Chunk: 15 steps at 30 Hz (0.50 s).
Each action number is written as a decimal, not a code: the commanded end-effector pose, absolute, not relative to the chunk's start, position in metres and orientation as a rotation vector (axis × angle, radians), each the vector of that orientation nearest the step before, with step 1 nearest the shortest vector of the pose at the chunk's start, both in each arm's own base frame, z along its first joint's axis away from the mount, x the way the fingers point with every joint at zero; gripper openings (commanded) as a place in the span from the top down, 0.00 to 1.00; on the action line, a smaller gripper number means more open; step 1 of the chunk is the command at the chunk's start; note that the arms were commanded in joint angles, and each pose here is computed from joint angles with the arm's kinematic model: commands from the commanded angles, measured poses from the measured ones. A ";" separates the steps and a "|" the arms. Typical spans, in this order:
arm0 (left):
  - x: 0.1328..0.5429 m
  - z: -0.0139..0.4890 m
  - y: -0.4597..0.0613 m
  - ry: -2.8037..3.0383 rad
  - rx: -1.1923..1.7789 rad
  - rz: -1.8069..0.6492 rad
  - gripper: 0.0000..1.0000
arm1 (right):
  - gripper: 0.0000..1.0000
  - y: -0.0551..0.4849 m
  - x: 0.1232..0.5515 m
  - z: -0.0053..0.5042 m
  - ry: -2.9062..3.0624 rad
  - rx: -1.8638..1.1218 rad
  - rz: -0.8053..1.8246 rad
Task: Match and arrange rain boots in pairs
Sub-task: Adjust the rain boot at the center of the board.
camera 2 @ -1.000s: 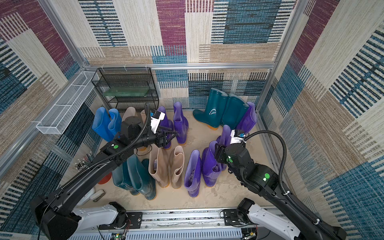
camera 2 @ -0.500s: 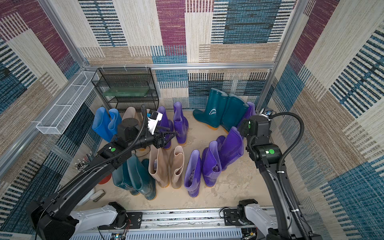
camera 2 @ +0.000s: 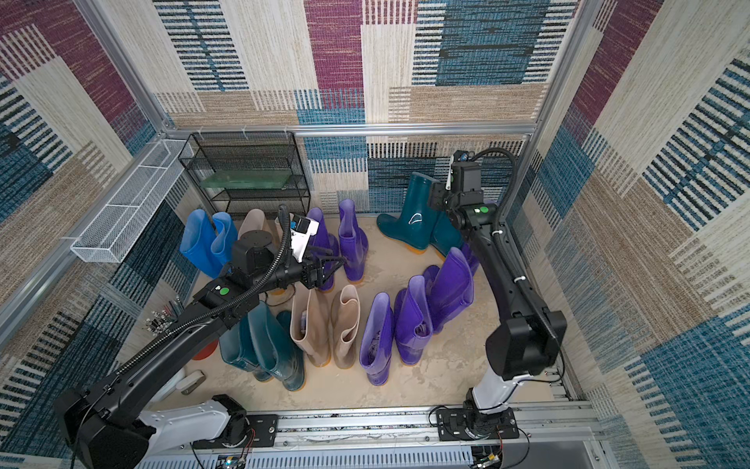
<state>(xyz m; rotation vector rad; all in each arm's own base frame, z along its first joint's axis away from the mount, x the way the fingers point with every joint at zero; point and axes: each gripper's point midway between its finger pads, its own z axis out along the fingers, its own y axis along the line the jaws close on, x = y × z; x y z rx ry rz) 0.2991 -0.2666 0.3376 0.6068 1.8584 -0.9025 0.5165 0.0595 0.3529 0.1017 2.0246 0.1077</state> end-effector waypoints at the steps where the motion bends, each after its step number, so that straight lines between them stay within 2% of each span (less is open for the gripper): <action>1: 0.301 0.343 -0.266 1.826 0.626 -0.881 0.41 | 0.33 0.061 0.546 0.339 2.073 0.094 0.059; 6: 0.301 0.344 -0.264 1.823 0.630 -0.861 0.40 | 0.26 0.054 0.585 0.321 2.110 0.135 -0.044; 11: 0.301 0.348 -0.260 1.810 0.626 -0.847 0.40 | 0.23 0.048 0.597 0.295 2.140 0.167 -0.152; 15: 0.304 0.351 -0.253 1.802 0.598 -0.834 0.40 | 0.26 0.053 0.604 0.277 2.162 0.134 -0.185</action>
